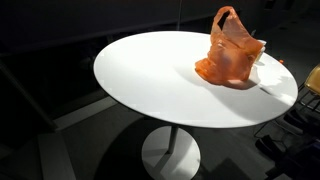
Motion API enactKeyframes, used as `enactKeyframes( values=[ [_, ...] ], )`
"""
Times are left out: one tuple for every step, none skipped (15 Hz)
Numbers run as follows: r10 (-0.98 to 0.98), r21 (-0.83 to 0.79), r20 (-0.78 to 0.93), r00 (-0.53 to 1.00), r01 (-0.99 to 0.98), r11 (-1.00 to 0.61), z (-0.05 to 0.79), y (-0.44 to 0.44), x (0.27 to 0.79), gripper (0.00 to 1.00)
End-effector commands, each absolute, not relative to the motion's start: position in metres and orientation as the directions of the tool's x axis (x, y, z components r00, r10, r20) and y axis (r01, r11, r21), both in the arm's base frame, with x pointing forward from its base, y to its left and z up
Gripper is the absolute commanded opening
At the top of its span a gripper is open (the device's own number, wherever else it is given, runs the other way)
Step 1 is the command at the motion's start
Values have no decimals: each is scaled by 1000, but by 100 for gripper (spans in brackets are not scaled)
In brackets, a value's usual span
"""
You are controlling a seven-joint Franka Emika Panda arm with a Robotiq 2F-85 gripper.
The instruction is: Take the bottle with black labeling out of the carrier bag
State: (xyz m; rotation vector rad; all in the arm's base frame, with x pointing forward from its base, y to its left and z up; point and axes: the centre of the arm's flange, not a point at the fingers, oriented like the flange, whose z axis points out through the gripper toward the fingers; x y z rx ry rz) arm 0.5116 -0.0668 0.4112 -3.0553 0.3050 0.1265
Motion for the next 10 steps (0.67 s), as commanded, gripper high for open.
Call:
enactKeyframes(
  values=[
    [-182, -101, -81, 980, -189, -977, 412, -76, 533, 100],
    [-194, -73, -93, 977, -201, -977, 405, -70, 520, 100],
    [-194, -74, -96, 976, -201, -977, 403, -70, 522, 100],
    [-193, -74, -100, 976, -201, -977, 401, -70, 522, 100],
    [-193, -74, -102, 976, -201, -977, 400, -69, 522, 100],
    [-211, -54, -80, 974, -216, -975, 399, -70, 525, 100],
    [-211, -53, -78, 974, -216, -975, 396, -71, 527, 100],
    [-210, -55, -64, 976, -214, -975, 389, -70, 530, 100],
    [-208, -58, -51, 977, -210, -976, 382, -70, 532, 100],
    [-207, -57, -35, 978, -208, -976, 377, -69, 534, 100]
  ],
)
